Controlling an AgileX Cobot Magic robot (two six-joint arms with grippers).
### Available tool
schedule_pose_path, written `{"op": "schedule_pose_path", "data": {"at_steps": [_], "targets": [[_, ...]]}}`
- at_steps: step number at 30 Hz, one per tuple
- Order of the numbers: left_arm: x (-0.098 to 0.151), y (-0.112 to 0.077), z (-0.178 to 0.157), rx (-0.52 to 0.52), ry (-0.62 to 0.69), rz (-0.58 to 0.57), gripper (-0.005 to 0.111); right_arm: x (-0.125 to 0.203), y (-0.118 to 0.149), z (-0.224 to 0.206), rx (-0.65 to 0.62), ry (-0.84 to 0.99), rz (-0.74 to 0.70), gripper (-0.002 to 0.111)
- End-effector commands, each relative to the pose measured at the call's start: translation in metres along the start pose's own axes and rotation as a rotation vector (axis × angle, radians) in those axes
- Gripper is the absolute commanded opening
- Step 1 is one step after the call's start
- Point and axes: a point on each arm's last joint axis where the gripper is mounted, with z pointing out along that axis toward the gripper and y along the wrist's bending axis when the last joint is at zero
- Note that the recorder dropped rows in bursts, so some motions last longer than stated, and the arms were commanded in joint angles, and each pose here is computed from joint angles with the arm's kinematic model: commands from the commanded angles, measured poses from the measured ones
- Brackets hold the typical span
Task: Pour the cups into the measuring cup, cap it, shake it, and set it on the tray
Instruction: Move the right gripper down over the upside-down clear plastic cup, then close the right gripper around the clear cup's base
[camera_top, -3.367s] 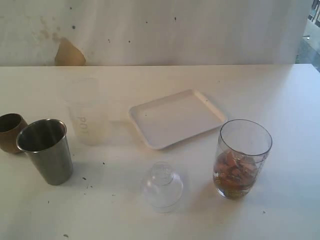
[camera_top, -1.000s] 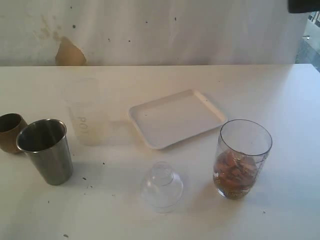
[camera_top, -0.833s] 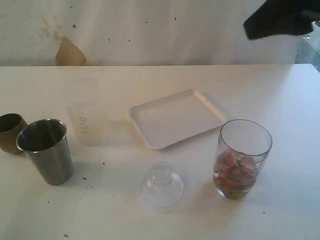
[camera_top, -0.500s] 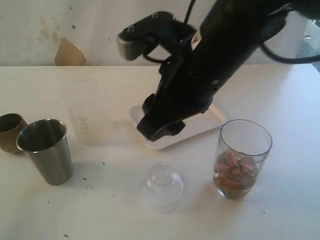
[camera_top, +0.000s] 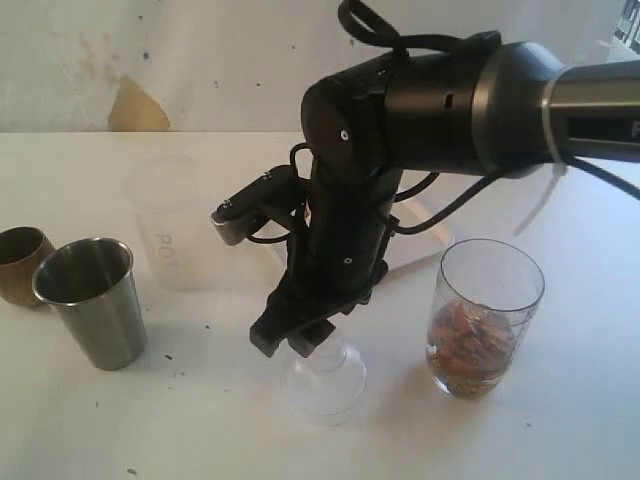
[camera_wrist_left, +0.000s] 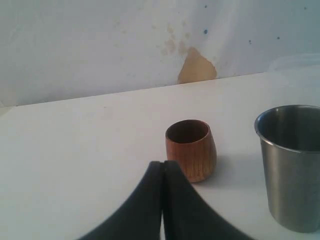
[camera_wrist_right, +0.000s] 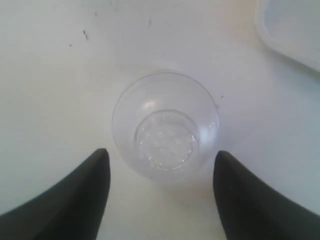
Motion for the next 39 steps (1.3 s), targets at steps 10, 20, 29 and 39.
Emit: {"op": "schedule_pose_path", "data": {"at_steps": [10,20,29,39], "targets": [[0.001,0.0,0.0,0.004,0.002,-0.001,0.0,-0.003,0.002,0.024,-0.032,0.045,0.038,0.057],[0.001,0.0,0.0,0.004,0.002,-0.001,0.0,-0.005,0.0,0.024,-0.02,0.048,0.029,0.057],[0.001,0.0,0.0,0.004,0.002,-0.001,0.0,-0.009,-0.004,-0.001,0.035,0.022,0.031,0.057],[0.002,0.0,0.0,0.004,0.002,0.001,0.0,-0.009,-0.001,0.014,-0.013,0.067,0.076,0.057]]}}
